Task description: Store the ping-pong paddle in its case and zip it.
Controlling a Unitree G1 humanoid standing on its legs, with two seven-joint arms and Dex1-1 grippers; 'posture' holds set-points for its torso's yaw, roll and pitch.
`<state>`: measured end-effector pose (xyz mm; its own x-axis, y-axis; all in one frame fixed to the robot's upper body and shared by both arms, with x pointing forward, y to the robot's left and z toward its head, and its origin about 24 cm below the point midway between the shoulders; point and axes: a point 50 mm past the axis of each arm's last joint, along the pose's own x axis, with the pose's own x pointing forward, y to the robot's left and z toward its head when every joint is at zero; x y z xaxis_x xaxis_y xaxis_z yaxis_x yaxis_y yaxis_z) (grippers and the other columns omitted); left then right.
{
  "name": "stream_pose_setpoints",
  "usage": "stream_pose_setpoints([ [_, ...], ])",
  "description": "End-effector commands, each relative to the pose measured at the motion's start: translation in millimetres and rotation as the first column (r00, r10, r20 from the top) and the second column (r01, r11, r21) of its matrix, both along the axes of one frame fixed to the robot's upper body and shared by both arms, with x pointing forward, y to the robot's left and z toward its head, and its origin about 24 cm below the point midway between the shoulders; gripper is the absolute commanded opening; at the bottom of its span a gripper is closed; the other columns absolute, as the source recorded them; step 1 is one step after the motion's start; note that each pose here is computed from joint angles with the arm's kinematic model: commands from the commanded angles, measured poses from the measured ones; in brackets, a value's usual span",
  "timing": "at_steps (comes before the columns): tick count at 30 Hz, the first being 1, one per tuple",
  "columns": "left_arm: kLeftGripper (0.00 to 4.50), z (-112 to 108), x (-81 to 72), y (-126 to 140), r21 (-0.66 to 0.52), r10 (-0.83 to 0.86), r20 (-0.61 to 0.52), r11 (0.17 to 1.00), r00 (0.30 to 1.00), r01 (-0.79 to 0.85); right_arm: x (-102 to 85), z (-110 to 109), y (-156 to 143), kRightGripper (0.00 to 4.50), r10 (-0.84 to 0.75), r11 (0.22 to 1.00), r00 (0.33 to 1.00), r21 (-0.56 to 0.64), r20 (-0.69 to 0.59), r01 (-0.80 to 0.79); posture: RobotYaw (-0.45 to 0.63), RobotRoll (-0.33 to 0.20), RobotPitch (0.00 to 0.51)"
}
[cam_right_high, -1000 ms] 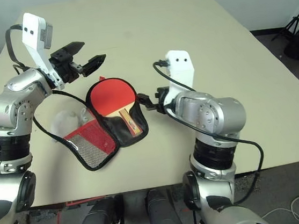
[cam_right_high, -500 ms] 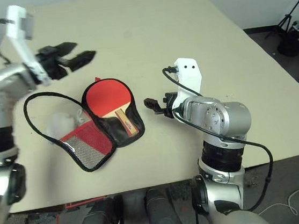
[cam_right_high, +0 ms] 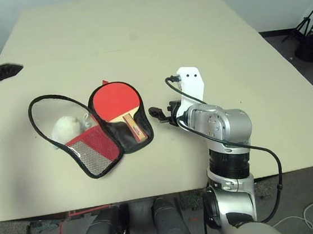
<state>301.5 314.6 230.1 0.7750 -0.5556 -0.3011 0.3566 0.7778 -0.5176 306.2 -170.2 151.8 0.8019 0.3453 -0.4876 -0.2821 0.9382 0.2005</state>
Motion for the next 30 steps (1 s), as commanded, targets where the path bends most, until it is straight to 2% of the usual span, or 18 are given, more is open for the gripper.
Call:
stream_pose_setpoints([
  [1,4.50,-15.9,-6.6,0.6,-0.091,-0.013,-0.064,0.996,0.998,0.007,-2.2,-7.0,-0.2,4.45,0.003,1.000,1.000,0.003,-0.023,-0.003,-0.01,0.000,0.158],
  [4,4.50,-20.9,-4.9,-7.2,-0.168,-0.034,-0.070,0.985,0.997,0.022,-2.8,-7.7,-0.3,4.45,0.000,1.000,1.000,0.003,-0.025,0.000,-0.01,0.000,0.163],
  [7,4.50,-27.1,3.1,-35.1,-0.325,-0.127,-0.065,0.941,0.990,0.099,-3.9,-8.2,-1.1,4.45,-0.006,1.000,1.000,0.000,-0.026,0.006,-0.02,0.000,0.166],
  [13,4.50,-23.4,17.2,-87.9,-0.486,-0.296,-0.035,0.839,0.954,0.243,-4.1,-8.1,-5.9,4.45,-0.040,0.999,0.999,-0.007,-0.019,0.040,-0.04,0.000,0.168],
  [16,4.50,-25.3,24.4,-115.8,-0.514,-0.355,-0.028,0.807,0.934,0.291,-3.9,-7.7,-9.1,4.45,-0.070,0.998,0.998,-0.009,-0.006,0.070,-0.05,0.000,0.172],
  [22,4.50,-12.6,36.3,-158.9,-0.545,-0.425,0.016,0.755,0.905,0.365,-0.2,1.4,-18.2,4.45,-0.149,0.989,0.987,-0.009,0.053,0.149,-0.06,0.000,0.174],
  [26,4.50,-2.2,51.3,-206.1,-0.565,-0.480,0.043,0.712,0.876,0.417,6.9,31.6,-33.3,4.45,-0.267,0.964,0.948,0.042,0.171,0.264,-0.07,0.000,0.178],
  [30,4.50,8.4,53.6,-220.8,-0.558,-0.500,0.089,0.692,0.862,0.459,7.1,38.9,-30.6,4.45,-0.267,0.961,0.949,0.116,0.166,0.250,-0.09,0.000,0.179],
])
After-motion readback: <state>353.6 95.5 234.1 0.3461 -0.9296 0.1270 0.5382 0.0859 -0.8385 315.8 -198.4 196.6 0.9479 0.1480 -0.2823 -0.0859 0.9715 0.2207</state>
